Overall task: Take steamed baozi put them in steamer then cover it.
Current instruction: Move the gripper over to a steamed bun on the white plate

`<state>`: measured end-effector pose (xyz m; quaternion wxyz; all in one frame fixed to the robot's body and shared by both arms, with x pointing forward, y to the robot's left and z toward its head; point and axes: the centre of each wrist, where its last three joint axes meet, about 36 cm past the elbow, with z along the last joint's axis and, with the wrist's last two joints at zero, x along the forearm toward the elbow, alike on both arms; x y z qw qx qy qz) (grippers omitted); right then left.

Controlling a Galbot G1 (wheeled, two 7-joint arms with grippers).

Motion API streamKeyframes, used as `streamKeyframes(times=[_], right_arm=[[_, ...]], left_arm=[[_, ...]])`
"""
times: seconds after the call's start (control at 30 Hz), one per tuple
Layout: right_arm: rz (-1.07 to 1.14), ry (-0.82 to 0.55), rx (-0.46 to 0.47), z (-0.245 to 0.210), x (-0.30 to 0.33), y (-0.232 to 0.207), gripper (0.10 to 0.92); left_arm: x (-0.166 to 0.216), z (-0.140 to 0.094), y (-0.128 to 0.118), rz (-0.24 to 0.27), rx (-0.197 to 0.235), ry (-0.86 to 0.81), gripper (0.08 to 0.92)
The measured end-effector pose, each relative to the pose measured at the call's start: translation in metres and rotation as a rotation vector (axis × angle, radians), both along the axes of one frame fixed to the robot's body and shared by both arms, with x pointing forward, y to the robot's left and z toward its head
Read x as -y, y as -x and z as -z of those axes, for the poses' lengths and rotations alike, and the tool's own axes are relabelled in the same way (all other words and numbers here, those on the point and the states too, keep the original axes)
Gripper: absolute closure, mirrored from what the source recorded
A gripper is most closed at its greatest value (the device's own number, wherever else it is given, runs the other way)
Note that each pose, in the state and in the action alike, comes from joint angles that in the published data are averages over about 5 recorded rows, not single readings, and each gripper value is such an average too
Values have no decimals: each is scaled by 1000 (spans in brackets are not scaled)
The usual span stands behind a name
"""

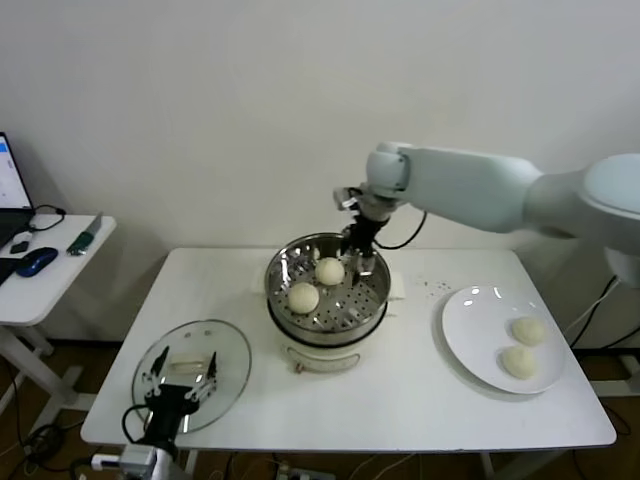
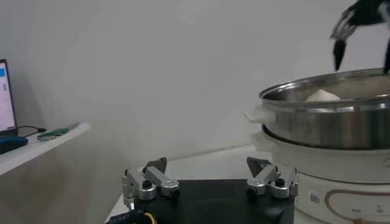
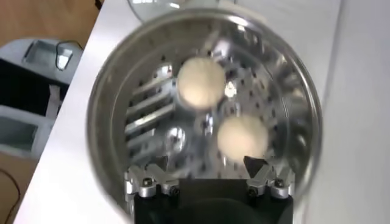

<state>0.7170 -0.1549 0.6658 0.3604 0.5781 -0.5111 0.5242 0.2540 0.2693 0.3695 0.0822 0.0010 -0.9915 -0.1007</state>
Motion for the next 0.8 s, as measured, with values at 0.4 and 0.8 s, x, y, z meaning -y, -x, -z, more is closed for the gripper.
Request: streamKeyframes(times=[0.4, 0.8], right_arm=[[85, 71, 0, 22, 146, 39, 200], [177, 122, -47, 114, 271, 91, 200]], left_arm=[[-1, 2, 4, -11, -19, -18, 177], [6, 1, 6, -17, -30, -40, 177]])
